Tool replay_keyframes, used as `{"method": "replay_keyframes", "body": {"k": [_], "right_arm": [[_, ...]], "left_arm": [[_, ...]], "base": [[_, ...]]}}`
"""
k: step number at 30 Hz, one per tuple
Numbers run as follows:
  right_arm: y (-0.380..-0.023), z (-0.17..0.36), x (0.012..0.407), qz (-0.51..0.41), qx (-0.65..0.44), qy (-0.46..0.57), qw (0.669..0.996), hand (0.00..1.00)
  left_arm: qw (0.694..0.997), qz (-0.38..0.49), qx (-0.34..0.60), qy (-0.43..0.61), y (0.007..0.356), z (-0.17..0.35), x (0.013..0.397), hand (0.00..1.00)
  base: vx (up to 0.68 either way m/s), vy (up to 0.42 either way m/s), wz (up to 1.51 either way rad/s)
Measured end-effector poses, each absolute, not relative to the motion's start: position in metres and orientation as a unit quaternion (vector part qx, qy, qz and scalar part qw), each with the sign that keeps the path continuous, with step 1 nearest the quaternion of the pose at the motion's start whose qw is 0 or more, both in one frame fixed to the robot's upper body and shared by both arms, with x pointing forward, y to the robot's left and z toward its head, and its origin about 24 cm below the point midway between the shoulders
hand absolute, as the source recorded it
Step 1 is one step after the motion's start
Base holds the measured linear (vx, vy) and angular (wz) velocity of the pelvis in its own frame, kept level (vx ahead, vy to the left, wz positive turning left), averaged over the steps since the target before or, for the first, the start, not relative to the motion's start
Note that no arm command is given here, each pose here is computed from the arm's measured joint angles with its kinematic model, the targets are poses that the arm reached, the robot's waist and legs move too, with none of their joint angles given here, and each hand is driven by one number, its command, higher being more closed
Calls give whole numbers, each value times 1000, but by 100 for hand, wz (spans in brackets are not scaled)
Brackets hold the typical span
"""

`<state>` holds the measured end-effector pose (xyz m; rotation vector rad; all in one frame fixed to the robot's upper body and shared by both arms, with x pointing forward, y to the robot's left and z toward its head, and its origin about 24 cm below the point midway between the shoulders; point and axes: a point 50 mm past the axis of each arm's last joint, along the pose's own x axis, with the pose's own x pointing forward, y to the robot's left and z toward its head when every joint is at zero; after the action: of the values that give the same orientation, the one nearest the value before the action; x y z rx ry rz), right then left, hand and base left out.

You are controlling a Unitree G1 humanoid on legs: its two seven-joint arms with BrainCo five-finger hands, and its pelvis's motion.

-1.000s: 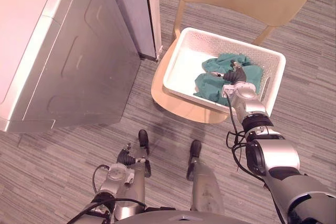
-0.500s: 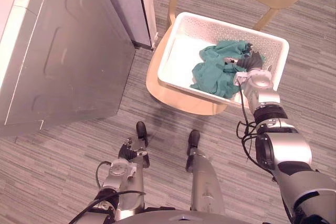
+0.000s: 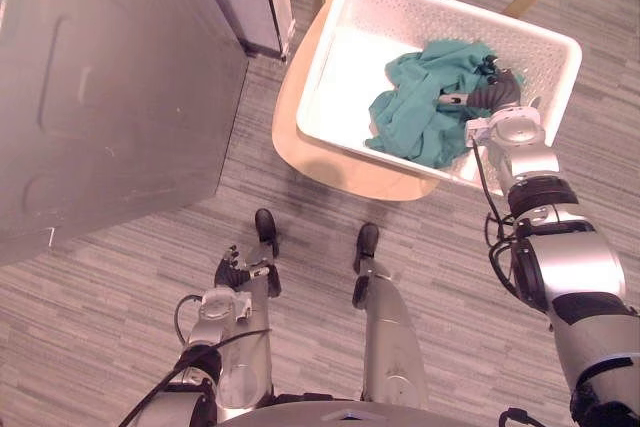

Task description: Pick up the laundry basket with both hands and put the clothes into the washing machine.

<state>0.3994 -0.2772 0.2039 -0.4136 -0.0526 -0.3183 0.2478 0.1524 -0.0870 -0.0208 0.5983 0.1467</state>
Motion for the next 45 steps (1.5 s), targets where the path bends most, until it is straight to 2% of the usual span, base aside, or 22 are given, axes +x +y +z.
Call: {"method": "replay_keyframes", "body": {"k": [4,10,15,16,41,45], "right_arm": [[-274,198,401,-145,-245,-9,959,0],[-273,224,403,-157,-261,-48,951,0],[-273,226,403,-167,-264,-56,948,0],[-273,226,403,-172,-263,-58,948,100],[-273,225,402,-181,-256,-69,947,100],[-266,221,404,-180,-215,-71,957,100]], "left_arm": [[957,76,-12,281,155,-81,256,0],[962,94,-24,255,162,-69,269,0],[964,100,-21,246,165,-64,273,0],[965,101,-20,243,166,-63,274,0],[965,104,-10,240,165,-62,275,0],[962,106,-10,250,165,-66,272,0]], "base": [[1,2,1],[-4,2,1],[-6,6,3],[-1,1,5],[2,-3,1],[0,0,0]]}}
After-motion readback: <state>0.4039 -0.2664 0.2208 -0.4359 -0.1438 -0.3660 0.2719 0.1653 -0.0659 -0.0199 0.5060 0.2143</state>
